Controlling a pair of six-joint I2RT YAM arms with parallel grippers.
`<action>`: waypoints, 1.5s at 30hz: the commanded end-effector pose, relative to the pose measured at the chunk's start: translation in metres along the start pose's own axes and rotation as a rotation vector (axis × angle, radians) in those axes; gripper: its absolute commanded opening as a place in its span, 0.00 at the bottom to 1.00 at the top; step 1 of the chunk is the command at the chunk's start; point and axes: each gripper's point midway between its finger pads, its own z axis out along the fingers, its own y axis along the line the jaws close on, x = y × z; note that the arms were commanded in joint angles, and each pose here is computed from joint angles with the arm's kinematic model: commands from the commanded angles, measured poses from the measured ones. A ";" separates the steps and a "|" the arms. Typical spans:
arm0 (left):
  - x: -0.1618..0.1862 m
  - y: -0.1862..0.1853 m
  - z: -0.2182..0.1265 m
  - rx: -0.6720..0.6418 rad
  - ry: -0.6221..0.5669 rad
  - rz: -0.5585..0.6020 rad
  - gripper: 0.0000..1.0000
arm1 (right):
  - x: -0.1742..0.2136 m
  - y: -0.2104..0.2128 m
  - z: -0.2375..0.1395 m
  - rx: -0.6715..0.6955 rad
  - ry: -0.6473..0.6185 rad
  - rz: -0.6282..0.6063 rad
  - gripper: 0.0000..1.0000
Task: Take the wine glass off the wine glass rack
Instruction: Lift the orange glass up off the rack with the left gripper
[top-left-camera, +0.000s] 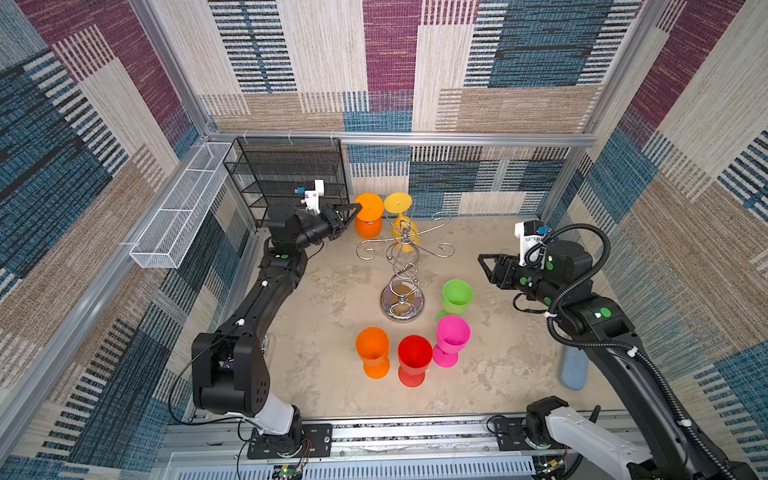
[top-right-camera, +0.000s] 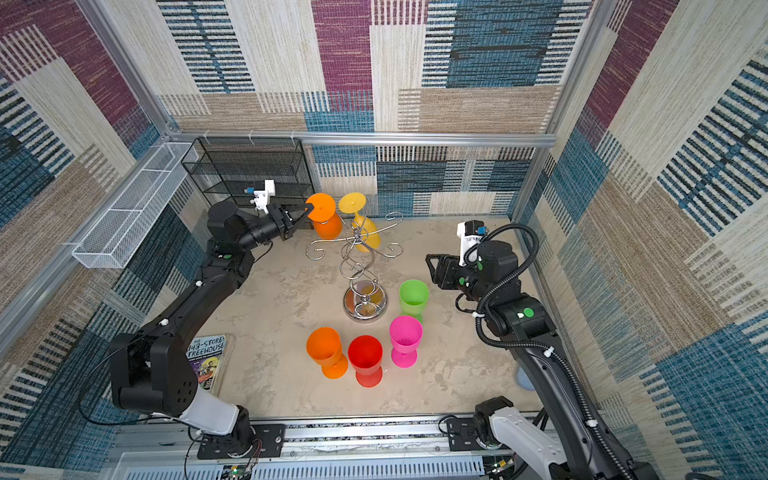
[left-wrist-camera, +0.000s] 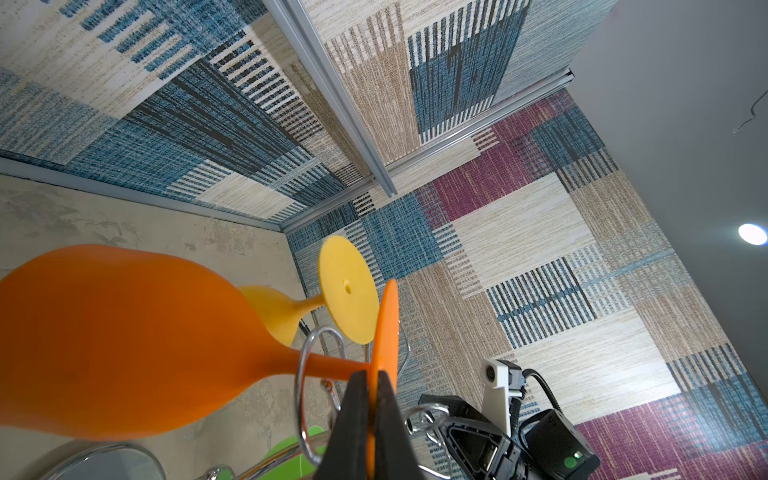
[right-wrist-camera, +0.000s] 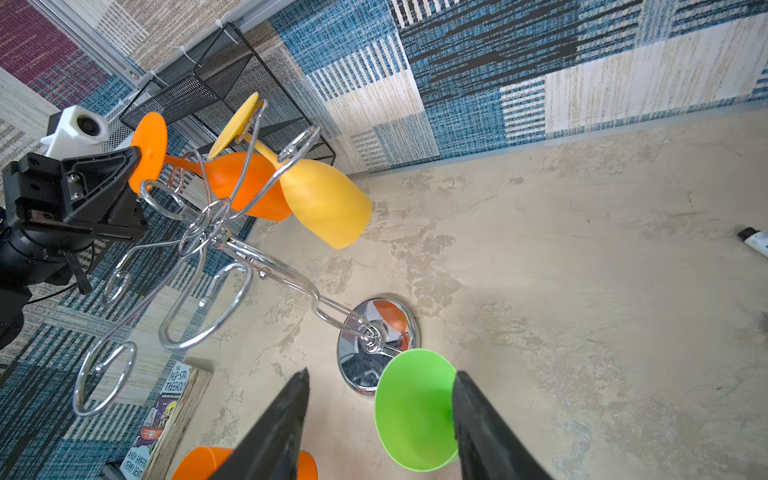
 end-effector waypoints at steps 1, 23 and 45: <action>-0.003 -0.019 0.003 0.075 0.007 0.023 0.00 | -0.007 0.004 -0.001 -0.019 -0.030 -0.007 0.57; 0.039 -0.030 -0.013 0.039 0.097 0.038 0.00 | 0.001 0.003 0.006 -0.038 -0.005 -0.004 0.57; 0.044 -0.041 -0.071 -0.065 0.025 0.073 0.00 | 0.000 0.002 0.002 -0.036 -0.015 -0.008 0.57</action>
